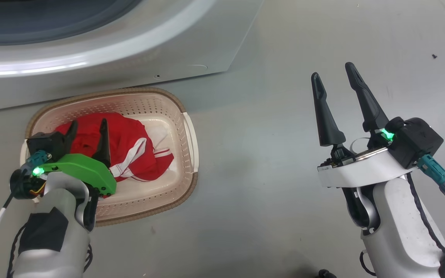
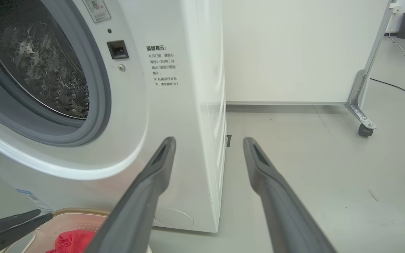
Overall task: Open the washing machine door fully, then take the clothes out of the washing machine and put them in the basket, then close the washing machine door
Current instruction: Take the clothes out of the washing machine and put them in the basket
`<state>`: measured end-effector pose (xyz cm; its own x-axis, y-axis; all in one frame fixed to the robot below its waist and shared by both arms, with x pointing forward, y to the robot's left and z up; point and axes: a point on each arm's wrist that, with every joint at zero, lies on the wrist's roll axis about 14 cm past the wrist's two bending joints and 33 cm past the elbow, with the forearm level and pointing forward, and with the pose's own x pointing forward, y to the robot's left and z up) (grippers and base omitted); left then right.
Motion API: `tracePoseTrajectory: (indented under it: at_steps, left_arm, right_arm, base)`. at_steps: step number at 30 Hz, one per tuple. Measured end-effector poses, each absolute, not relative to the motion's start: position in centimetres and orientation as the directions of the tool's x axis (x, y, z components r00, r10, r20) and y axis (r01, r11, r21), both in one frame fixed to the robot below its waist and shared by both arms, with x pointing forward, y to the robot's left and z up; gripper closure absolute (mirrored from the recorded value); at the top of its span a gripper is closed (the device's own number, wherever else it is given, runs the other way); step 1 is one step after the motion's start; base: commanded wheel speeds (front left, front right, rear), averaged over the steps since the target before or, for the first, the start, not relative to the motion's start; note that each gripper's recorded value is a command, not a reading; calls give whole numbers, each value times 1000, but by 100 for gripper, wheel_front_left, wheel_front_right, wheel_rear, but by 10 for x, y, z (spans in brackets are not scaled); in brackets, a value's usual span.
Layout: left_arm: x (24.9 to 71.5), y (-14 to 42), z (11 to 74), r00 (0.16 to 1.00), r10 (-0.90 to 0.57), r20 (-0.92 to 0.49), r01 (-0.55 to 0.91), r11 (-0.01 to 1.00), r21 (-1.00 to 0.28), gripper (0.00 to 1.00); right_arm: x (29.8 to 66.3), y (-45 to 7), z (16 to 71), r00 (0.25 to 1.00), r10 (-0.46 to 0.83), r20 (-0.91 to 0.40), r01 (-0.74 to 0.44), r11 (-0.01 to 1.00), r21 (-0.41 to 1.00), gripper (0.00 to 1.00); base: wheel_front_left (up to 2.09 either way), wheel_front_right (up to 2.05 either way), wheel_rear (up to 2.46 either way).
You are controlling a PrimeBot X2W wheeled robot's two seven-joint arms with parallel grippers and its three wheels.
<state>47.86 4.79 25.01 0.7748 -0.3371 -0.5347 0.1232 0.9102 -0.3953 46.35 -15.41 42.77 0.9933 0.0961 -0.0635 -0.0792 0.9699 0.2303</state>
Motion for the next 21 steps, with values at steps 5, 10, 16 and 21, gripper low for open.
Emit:
tracePoseTrajectory:
  at_steps: [5,10,16,21]
  left_arm:
    - [491,48,284,823,-340,-456,160,907,-389,0]
    - [500,54,321,871,-328,-366,182,907,-381,0]
    - [519,63,392,936,-307,-171,231,905,-358,0]
    - [509,76,425,955,-282,-91,238,915,-326,0]
  right_arm:
    - [460,-155,435,994,94,-51,-82,973,215,0]
    - [452,-150,438,993,110,-52,-97,973,207,0]
    - [445,-146,450,992,119,-29,-111,973,203,0]
    - [438,-142,458,992,125,-16,-119,971,206,0]
  base:
    - [0,0,0]
    - [0,0,0]
    - [0,0,0]
    - [0,0,0]
